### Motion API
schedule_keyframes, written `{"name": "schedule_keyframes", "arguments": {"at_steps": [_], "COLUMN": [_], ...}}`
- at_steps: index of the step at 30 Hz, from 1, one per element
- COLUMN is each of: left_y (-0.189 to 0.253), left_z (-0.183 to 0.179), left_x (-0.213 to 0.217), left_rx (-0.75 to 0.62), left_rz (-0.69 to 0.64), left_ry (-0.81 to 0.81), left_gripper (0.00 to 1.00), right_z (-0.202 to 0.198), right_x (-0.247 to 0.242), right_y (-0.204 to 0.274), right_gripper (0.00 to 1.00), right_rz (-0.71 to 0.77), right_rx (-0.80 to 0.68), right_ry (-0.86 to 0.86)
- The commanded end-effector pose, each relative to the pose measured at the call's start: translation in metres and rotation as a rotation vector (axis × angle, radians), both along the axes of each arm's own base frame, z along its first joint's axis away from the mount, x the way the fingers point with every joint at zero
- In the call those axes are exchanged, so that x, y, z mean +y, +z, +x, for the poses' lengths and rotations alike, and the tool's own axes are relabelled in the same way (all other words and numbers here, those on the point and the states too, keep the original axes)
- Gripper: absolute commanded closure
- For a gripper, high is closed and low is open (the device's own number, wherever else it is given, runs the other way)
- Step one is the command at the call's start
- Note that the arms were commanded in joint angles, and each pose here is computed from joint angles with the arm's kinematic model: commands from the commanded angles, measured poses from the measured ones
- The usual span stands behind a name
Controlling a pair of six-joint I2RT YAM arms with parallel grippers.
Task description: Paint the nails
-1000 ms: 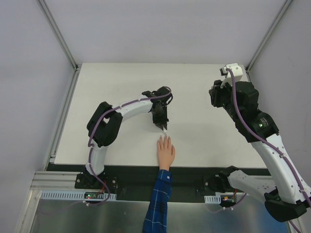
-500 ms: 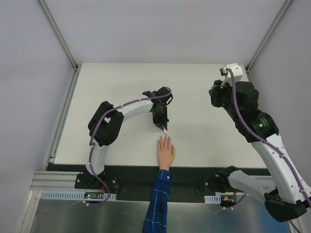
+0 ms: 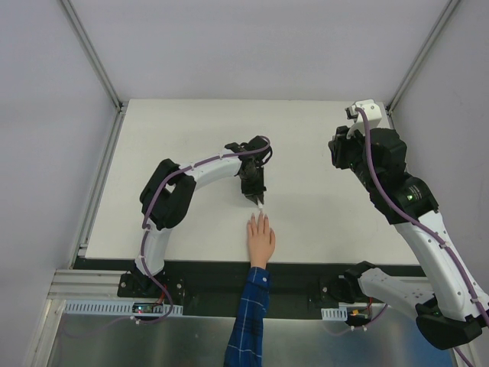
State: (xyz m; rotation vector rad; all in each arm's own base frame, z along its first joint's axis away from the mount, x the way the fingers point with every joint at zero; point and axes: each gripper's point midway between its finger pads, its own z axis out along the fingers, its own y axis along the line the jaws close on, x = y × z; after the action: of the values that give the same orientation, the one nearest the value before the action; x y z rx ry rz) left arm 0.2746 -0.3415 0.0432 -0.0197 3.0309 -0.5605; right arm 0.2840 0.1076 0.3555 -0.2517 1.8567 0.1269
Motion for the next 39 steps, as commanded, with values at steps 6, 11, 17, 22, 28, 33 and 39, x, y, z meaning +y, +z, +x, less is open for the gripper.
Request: {"name": "schedule_keyframes", "arguments": {"at_steps": [6,11,17,22,28,33,39], "left_y": [0.004,0.004,0.006,0.011,0.007,0.01,0.014], "left_z": [0.005,0.009,0.011,0.01,0.001,-0.001,-0.003], "left_x": [0.005,0.009,0.008,0.008,0.009,0.01,0.011], "left_rx": [-0.005,-0.014,-0.022,-0.028,-0.002,-0.012,-0.027], "left_rz": [0.006,0.008,0.002,-0.008,-0.014,-0.018,-0.018], "left_ry": [0.01,0.009,0.003,0.0,0.0,0.0,-0.005], "left_gripper": [1.0,1.0,1.0,1.0,1.0,1.0,1.0], "right_z": [0.002,0.003,0.003,0.003,0.003,0.002,0.001], "right_x": [0.002,0.003,0.004,0.005,0.006,0.005,0.008], "right_y": [0.003,0.002,0.002,0.002,0.001,0.001,0.001], "right_gripper": [1.0,1.0,1.0,1.0,1.0,1.0,1.0], "right_rz": [0.014,0.015,0.016,0.02,0.026,0.032,0.038], "right_rx": [-0.013,-0.01,-0.008,-0.007,-0.003,-0.005,-0.003], "right_ry": [-0.003,0.0,0.001,0.004,0.008,0.007,0.015]}}
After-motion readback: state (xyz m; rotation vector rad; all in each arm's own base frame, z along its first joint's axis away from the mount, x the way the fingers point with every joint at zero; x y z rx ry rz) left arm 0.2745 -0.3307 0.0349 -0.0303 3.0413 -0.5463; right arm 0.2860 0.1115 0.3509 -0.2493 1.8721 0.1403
